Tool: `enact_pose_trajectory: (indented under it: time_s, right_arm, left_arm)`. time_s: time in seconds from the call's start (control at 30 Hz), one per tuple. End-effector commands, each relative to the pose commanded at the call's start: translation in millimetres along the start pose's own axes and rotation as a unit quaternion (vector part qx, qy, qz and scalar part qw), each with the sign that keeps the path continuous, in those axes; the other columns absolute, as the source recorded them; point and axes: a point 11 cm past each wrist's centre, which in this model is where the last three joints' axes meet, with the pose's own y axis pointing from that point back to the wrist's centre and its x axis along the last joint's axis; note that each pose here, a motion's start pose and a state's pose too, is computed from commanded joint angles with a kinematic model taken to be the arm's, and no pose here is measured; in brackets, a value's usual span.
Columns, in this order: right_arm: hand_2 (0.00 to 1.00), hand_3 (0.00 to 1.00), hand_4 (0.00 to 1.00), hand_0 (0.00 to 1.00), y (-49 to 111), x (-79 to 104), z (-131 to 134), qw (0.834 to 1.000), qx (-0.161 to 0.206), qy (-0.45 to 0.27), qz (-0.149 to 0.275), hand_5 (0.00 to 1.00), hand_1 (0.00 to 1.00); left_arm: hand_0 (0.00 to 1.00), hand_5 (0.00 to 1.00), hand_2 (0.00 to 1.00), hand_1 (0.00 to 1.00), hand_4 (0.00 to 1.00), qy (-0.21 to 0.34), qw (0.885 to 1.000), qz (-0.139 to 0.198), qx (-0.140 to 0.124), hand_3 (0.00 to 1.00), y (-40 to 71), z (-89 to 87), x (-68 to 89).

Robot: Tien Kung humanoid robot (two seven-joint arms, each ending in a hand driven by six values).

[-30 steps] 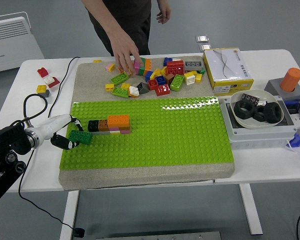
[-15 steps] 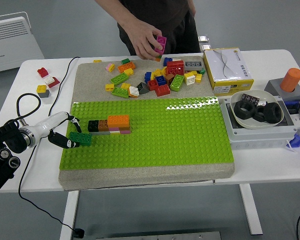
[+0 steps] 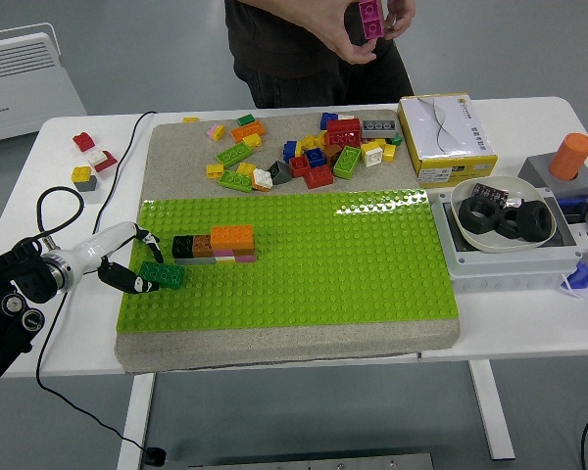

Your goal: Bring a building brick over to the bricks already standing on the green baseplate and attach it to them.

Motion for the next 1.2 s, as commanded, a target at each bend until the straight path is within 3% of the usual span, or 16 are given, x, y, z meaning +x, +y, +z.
enact_pose_trajectory:
  time_s: [0.2, 0.23, 0.4, 0.43, 0.7, 1.2]
  right_arm:
    - [0.714, 0.772, 0.847, 0.700, 0.0, 0.1, 0.1, 1.000, 0.000, 0.000, 0.000, 0.998, 0.664]
    - [0.715, 0.773, 0.848, 0.700, 0.0, 0.1, 0.2, 1.000, 0.000, 0.000, 0.000, 0.998, 0.663]
    - [0.715, 0.773, 0.848, 0.700, 0.0, -0.2, 0.3, 1.000, 0.000, 0.000, 0.000, 0.998, 0.663]
    - [0.714, 0.772, 0.848, 0.701, 0.0, -0.2, 0.3, 1.000, 0.000, 0.000, 0.000, 0.998, 0.663]
    - [0.714, 0.771, 0.851, 0.701, 0.0, -0.5, 0.5, 1.000, 0.000, 0.001, 0.000, 0.998, 0.663]
    - [0.715, 0.770, 0.854, 0.701, 0.0, 0.2, 0.1, 1.000, 0.000, 0.001, 0.001, 0.998, 0.665]
  left_arm:
    - [0.970, 0.002, 0.847, 0.918, 0.812, -0.007, 1.000, 0.006, 0.001, 0.456, 0.8, 0.4, 0.2]
    - [0.962, 0.002, 0.837, 0.913, 0.698, -0.009, 1.000, 0.008, 0.001, 0.450, 1.0, 0.4, 0.4]
    - [0.962, 0.002, 0.837, 0.913, 0.698, -0.013, 1.000, 0.013, 0.006, 0.450, 1.7, -1.9, 0.0]
    - [0.956, 0.002, 0.834, 0.908, 0.594, -0.014, 1.000, 0.013, 0.007, 0.439, 1.8, -2.4, -0.2]
    - [0.955, 0.002, 0.829, 0.907, 0.573, -0.006, 1.000, 0.019, 0.016, 0.423, 2.7, -8.8, 0.7]
    - [0.947, 0.002, 0.822, 0.898, 0.590, 0.008, 1.000, 0.022, 0.004, 0.421, 5.3, -4.7, 5.6]
